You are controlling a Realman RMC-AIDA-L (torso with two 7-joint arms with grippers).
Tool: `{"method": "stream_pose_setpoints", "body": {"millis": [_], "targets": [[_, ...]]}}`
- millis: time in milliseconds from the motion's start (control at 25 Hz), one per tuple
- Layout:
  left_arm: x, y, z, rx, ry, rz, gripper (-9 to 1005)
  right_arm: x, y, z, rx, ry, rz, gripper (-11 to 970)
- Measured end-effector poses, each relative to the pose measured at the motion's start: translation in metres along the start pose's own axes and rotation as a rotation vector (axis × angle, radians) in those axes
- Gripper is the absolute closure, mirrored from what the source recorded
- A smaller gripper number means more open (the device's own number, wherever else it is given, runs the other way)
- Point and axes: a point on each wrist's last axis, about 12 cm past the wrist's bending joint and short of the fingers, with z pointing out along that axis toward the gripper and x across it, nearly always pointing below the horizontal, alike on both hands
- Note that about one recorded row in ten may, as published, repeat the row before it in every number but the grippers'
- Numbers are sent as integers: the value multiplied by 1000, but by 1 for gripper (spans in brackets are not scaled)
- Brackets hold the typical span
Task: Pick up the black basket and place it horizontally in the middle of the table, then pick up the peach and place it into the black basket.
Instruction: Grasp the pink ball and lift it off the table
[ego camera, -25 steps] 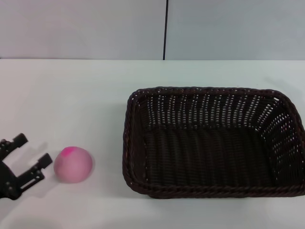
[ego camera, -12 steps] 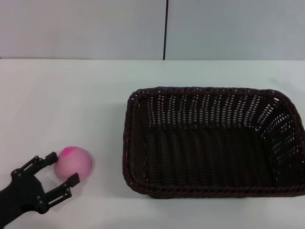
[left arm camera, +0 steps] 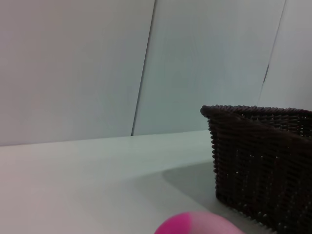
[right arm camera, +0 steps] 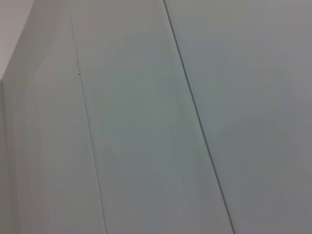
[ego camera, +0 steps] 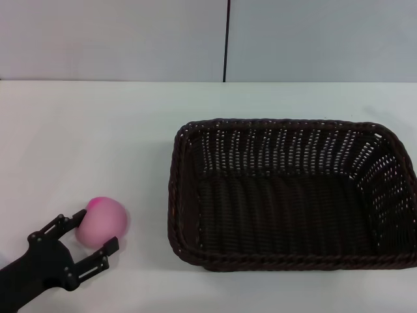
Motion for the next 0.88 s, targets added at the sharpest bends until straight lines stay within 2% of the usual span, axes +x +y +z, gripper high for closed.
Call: {"method": "stream_pose_setpoints", "body": {"millis": [240,520,760,880], "targets": [[0,2,-2,-5,6,6,181,1,-1,1,2,-1,7,283],[1,2,-5,-24,1,30,370,1,-1,1,7,2,6,283],[-1,1,-6,-43,-33,41,586,2,-2,0,15,-1,12,283],[-7,2,-10,-58,-89,36,615,2,-3,0,20,-5,13,283]]}}
